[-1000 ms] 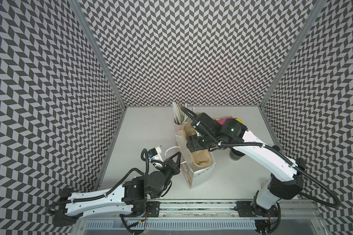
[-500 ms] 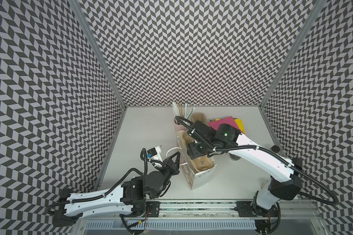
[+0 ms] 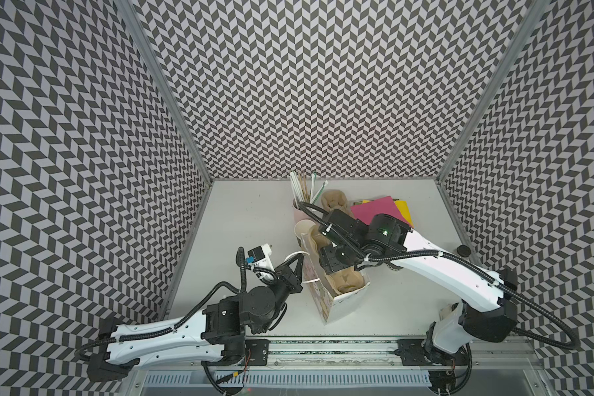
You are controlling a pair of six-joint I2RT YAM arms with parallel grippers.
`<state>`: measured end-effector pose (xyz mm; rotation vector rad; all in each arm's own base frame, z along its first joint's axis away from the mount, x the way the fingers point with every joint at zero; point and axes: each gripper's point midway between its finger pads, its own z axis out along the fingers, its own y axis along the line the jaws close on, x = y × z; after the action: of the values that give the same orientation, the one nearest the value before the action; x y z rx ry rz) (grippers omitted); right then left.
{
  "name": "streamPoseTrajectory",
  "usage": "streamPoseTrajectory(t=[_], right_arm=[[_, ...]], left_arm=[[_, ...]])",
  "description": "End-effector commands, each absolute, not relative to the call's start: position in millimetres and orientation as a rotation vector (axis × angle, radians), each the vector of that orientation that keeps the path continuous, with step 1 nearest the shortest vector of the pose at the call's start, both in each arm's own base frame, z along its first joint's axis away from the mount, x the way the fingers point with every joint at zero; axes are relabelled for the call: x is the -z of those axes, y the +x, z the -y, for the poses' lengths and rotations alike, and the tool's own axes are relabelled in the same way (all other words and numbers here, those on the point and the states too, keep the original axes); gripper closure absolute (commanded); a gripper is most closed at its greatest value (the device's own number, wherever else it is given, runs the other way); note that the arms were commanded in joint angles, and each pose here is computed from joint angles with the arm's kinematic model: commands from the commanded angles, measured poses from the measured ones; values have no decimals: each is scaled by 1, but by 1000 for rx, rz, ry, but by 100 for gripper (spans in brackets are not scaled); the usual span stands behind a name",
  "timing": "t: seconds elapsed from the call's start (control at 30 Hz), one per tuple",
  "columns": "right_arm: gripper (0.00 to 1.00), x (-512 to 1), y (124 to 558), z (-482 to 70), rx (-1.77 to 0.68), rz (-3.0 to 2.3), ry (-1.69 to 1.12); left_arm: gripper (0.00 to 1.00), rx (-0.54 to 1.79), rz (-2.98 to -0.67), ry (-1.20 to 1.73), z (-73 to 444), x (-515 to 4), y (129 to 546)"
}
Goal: Pack the takeout coffee
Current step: 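Push the pulp carrier into the bag with the right gripper while left holds bag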
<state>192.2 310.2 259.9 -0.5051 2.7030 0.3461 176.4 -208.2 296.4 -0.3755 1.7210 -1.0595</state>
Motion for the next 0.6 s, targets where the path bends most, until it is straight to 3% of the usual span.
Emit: streamPoseTrajectory(t=[0.0, 0.57], right_arm=[[28, -259, 193, -308, -322, -2685, -514], [28, -226, 187, -301, -179, -2722, -569]], left_arm=[[100, 1031, -1704, -387, 203, -306, 178], [100, 1000, -1697, -372, 200, -308, 179]])
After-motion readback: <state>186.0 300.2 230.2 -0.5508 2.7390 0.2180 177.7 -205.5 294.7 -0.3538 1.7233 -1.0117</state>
